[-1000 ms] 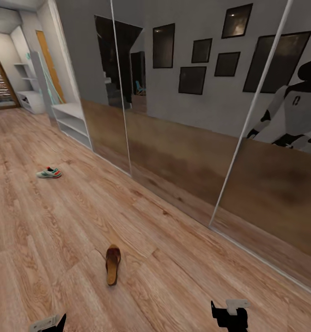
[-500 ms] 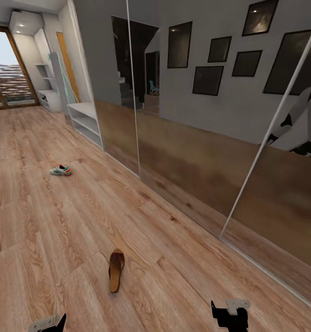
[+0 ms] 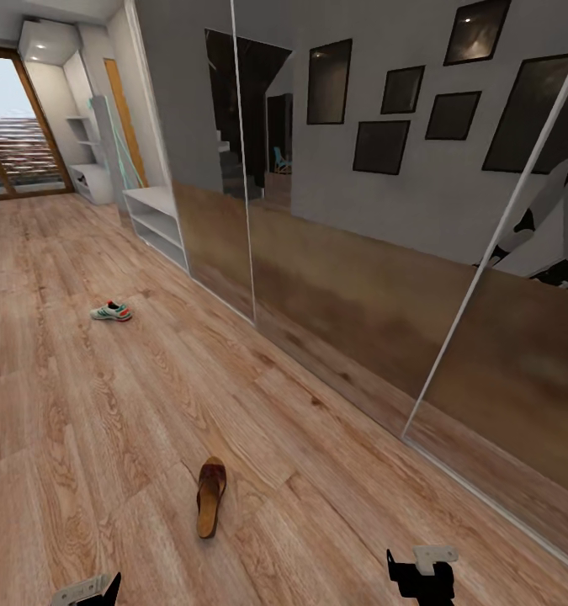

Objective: Pick up the two gym shoes and the two sandals from the corridor floor and place them onto the hallstand (shoe rack) in the corridor, making sure they are on the rack and not on the floor. Arrange them so the two gym shoes are next to each other and the two sandals are next to each other.

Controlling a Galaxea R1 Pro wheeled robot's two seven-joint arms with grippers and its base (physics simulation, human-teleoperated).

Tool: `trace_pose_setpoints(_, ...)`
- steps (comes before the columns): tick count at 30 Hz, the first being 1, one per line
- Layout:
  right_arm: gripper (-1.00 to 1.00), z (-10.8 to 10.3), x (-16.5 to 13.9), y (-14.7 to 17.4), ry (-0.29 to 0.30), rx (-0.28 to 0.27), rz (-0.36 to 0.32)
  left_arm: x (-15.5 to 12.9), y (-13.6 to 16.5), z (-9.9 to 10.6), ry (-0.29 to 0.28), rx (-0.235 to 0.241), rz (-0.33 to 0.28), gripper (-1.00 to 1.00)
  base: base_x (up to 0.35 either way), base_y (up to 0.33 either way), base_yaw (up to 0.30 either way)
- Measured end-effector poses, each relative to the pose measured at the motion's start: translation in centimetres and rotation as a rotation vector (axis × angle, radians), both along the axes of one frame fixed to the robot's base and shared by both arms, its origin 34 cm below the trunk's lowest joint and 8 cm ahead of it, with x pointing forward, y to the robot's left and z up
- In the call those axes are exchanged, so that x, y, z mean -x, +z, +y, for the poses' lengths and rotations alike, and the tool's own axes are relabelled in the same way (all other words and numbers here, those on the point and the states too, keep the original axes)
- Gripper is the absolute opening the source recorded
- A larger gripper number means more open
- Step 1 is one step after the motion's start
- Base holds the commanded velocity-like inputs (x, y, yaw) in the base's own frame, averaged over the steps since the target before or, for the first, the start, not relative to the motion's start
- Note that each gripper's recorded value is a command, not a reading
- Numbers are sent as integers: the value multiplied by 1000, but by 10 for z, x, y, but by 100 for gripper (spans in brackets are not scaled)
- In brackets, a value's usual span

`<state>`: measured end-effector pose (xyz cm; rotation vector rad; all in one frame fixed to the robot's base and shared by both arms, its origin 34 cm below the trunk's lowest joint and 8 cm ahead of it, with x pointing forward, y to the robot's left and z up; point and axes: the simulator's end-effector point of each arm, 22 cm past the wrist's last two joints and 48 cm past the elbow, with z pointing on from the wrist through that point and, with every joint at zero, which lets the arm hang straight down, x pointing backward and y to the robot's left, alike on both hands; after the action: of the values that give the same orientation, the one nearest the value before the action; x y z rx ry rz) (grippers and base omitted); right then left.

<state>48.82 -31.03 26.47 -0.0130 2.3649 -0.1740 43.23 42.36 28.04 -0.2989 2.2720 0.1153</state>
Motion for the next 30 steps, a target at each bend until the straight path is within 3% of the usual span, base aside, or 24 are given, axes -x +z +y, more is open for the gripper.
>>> trace_pose_setpoints(11,100,5,0,0,4,-6,0,0,0,0,0,0,0,100,1,0,0)
trace_pose_setpoints(22,100,5,0,0,3,-6,-1,1,0,0,1,1,1,100,296,0,9)
trace_pose_setpoints(30,100,4,0,0,2,-6,0,1,0,0,1,1,2,100,194,0,185)
